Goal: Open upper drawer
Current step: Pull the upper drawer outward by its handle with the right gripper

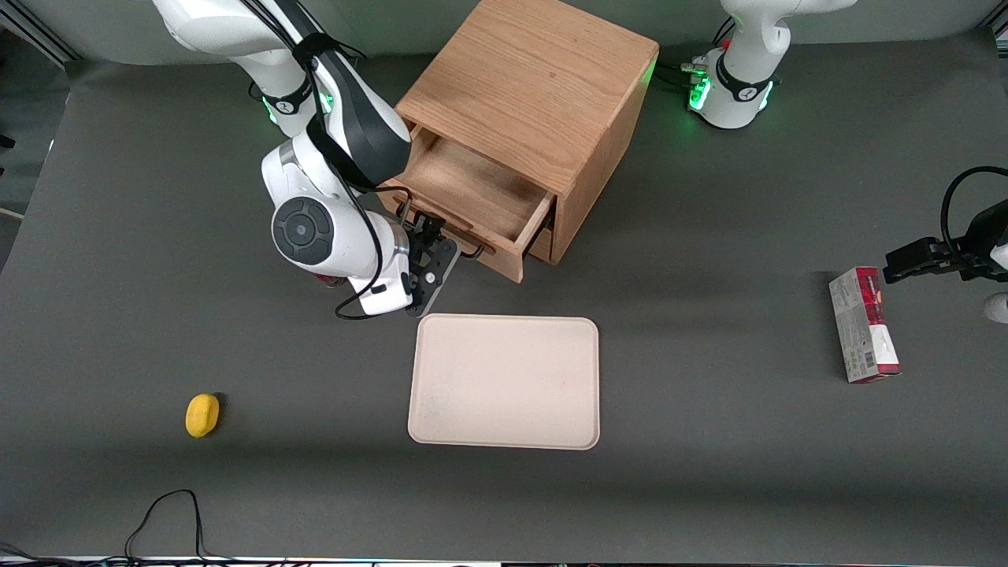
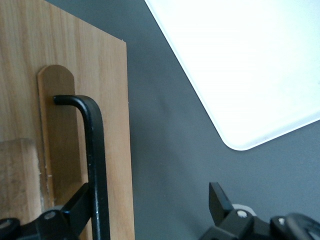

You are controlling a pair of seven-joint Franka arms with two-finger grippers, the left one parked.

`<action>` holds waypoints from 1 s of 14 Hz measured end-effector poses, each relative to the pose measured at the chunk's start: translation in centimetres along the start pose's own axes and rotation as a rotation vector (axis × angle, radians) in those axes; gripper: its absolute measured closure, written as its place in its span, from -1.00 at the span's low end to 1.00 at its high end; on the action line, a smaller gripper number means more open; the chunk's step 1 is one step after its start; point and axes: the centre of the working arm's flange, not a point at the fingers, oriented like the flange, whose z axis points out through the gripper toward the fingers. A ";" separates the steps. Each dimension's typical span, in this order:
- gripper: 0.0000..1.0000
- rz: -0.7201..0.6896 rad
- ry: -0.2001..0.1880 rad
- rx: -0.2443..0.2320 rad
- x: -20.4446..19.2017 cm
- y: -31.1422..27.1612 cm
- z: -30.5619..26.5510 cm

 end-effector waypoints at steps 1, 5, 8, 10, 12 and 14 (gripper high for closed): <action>-1.00 -0.002 0.000 -0.006 0.0 0.1 -0.1; -1.00 -0.010 0.000 -0.049 0.0 0.5 -0.4; -1.00 -0.010 -0.001 -0.064 0.0 0.8 -0.7; -1.00 -0.008 0.006 -0.072 -0.1 1.0 -0.9; -1.00 -0.003 0.011 -0.081 -0.2 1.4 -1.1; -1.00 0.000 0.013 -0.088 -0.3 1.6 -1.2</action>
